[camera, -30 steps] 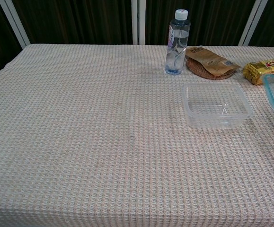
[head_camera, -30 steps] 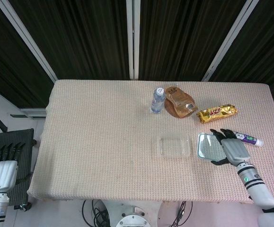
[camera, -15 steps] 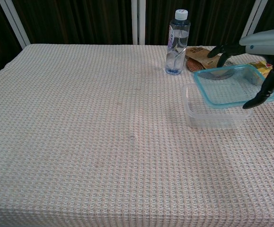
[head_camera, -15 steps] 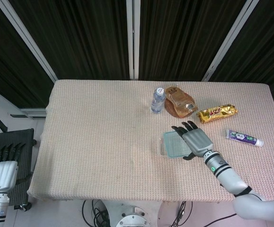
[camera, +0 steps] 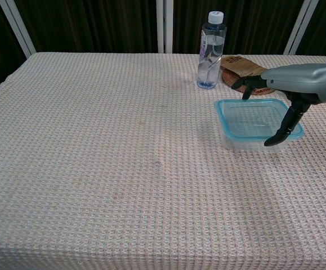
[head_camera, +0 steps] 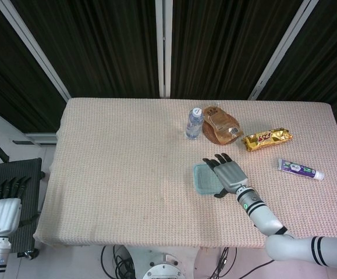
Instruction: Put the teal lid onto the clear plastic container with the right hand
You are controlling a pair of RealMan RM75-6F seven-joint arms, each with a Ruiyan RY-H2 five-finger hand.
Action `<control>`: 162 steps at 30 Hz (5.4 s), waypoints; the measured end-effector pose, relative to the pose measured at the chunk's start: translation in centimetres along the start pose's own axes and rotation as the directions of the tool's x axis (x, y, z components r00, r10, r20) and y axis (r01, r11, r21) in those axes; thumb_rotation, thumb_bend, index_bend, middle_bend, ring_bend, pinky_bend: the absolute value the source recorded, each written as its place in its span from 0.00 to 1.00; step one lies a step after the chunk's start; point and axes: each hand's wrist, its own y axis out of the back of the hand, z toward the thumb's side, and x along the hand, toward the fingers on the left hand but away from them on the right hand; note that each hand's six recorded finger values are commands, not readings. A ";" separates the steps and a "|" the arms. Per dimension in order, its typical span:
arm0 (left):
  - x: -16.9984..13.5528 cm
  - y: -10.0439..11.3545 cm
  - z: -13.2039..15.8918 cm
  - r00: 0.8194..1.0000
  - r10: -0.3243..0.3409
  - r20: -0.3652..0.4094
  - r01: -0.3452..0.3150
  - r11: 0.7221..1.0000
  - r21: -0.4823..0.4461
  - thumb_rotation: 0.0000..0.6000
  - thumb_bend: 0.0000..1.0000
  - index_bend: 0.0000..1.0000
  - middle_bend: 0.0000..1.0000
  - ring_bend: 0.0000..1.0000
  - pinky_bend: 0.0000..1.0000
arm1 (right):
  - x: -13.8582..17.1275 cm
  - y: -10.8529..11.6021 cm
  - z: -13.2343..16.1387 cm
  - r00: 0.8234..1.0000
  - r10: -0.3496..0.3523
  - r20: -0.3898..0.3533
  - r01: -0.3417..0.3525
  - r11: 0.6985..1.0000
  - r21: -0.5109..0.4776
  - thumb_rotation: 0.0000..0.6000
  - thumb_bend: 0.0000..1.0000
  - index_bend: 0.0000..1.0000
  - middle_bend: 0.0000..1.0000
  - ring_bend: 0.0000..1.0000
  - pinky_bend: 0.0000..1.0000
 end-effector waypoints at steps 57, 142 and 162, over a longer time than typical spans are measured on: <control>0.2 -1.1 -0.7 1.000 -0.016 0.004 0.016 1.000 -0.021 1.00 0.02 0.09 0.07 0.01 0.02 | -0.1 -1.6 -0.9 0.998 -0.037 0.057 0.045 0.987 -0.153 1.00 0.02 0.00 0.20 0.00 0.00; -0.3 -1.3 -0.7 1.000 -0.025 -0.013 0.024 1.000 -0.014 1.00 0.02 0.09 0.07 0.01 0.02 | 0.1 -0.5 1.0 0.989 -0.096 -0.110 0.088 0.993 -0.077 1.00 0.00 0.00 0.18 0.00 0.00; -0.3 -1.6 -0.8 0.999 -0.032 -0.013 0.031 0.999 -0.019 1.00 0.02 0.09 0.07 0.01 0.02 | -0.8 -2.7 1.1 0.994 -0.049 -0.094 0.043 0.997 -0.071 1.00 0.00 0.00 0.19 0.00 0.00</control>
